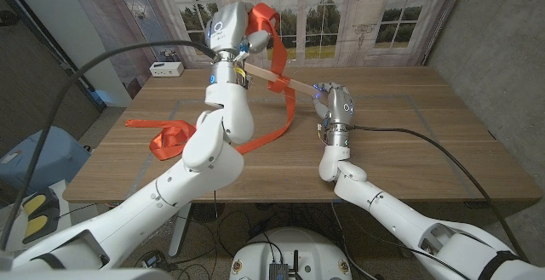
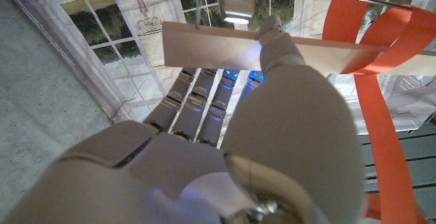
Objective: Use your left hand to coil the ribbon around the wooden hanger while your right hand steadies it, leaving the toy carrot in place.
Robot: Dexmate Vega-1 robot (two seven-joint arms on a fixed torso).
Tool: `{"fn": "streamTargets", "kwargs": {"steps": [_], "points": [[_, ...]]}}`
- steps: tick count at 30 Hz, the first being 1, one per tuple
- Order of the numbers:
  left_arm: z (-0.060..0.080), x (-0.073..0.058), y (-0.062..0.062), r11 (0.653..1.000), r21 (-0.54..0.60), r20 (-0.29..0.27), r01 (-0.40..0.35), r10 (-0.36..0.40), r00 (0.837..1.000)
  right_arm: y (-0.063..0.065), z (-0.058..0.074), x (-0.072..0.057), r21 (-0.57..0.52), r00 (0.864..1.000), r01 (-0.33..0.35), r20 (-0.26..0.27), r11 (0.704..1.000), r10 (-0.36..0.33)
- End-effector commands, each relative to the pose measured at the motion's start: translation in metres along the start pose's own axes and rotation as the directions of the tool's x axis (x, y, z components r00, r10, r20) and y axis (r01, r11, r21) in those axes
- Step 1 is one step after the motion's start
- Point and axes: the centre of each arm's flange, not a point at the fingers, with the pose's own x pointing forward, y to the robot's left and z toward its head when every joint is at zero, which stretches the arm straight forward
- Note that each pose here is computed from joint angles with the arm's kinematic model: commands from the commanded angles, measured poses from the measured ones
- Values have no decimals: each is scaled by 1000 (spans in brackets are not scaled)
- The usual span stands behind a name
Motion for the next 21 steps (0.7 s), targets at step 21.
{"fn": "streamTargets", "kwargs": {"steps": [21], "points": [[-56,-60,-41,945,-261,-147,195,-238,960,-58,-31,-2,57,953,276,-149,959,-265]]}}
